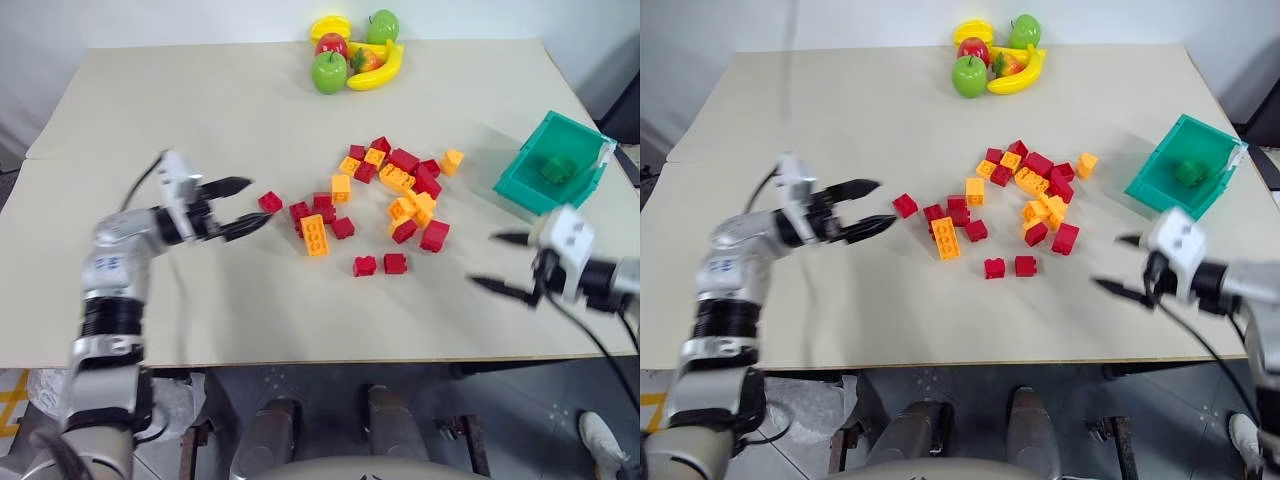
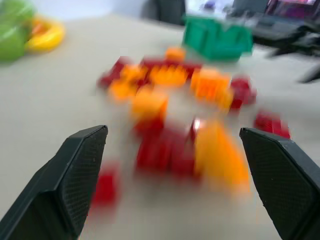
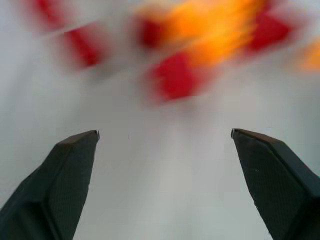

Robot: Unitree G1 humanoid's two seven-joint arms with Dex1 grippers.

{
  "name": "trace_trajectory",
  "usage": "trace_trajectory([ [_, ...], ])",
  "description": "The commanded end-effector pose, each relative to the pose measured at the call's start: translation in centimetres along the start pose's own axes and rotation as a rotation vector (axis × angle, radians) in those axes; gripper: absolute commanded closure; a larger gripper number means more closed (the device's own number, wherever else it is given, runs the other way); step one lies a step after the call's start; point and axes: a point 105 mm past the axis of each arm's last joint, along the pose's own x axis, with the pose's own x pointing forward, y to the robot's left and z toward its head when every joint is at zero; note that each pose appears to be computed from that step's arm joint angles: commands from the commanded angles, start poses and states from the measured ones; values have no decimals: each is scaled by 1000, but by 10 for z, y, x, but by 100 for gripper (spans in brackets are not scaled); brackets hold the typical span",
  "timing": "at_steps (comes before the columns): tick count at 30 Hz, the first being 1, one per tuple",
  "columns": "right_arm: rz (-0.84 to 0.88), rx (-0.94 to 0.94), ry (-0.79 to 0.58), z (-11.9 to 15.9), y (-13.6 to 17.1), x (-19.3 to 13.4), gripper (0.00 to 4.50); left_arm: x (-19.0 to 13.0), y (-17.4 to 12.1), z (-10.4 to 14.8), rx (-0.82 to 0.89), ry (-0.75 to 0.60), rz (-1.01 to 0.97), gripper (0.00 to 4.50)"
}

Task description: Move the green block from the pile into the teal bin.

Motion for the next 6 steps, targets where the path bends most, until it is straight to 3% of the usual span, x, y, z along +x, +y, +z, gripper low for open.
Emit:
trace_trajectory([
  [1, -46, -80, -138, 22, -11, -16, 7, -10, -2, 7, 9, -32, -20, 0],
  [6, -123, -73, -215, 23, -18, -16, 7, -21, 1, 3, 5, -23, 21, 0],
])
